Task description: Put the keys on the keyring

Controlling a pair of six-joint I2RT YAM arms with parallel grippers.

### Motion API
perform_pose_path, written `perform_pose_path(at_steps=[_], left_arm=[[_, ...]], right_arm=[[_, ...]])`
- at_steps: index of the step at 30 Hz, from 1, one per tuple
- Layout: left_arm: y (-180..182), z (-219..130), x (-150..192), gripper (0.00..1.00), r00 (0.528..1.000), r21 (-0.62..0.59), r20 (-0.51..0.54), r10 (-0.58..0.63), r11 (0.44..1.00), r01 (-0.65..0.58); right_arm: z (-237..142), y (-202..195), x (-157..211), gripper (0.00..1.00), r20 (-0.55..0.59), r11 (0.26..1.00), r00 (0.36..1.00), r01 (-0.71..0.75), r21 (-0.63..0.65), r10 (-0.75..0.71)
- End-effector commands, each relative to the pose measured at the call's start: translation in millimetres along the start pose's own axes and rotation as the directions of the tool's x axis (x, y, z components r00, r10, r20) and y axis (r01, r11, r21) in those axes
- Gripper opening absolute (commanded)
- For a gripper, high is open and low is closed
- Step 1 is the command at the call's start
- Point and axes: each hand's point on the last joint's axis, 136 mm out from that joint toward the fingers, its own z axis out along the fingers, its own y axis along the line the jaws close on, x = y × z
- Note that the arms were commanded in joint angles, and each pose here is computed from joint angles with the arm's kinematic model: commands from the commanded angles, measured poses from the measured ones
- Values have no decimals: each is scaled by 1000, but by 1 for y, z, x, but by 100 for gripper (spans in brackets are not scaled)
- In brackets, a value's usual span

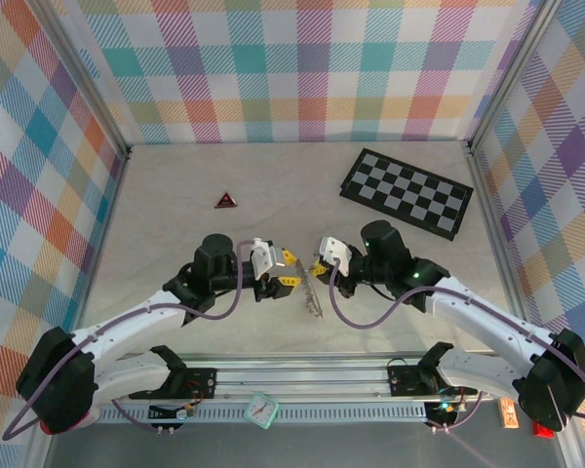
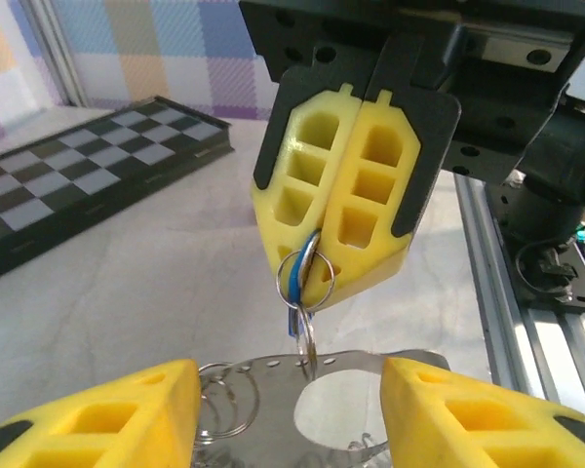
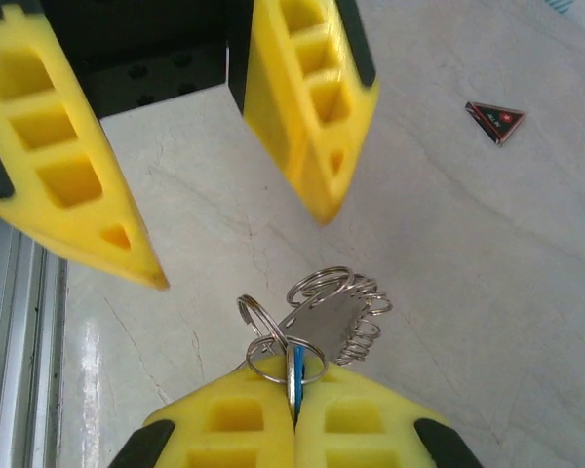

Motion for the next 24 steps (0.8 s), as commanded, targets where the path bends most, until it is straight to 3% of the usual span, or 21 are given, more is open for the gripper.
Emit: perform_pose_path(at_steps=[1, 3, 7, 10, 13, 16, 20, 24], left_arm=[[19, -13, -17, 53, 996, -155, 86, 3, 988, 11], [37, -25, -24, 67, 990, -281, 133, -38, 957, 74], [77, -60, -29, 69, 977, -539, 191, -95, 822, 186], [91, -89, -39, 70, 965, -647, 251, -75, 728, 225], [104, -125, -47, 77, 944, -746, 327, -53, 599, 292], [112, -151, -47, 83, 931, -804, 362, -43, 490, 335], [119, -167, -49, 85, 929, -840, 367, -45, 413, 352], [125, -176, -47, 92, 928, -865, 368, -67, 342, 368]], right_arm=[[-7, -6, -21, 0, 26, 999, 998, 48, 13, -48], [-7, -8, -25, 0, 23, 999, 999, 46, 9, -46], [-1, -5, -40, 0, 42, 999, 998, 44, -27, -43], [12, 6, -50, 0, 35, 995, 998, 57, -87, -54], [30, 22, -68, 0, 69, 985, 996, 61, -162, -50], [50, 36, -92, 0, 162, 976, 987, 47, -213, -12], [77, 45, -111, 0, 257, 965, 963, -9, -261, 78], [96, 25, -93, 0, 223, 982, 968, -76, -174, 114]])
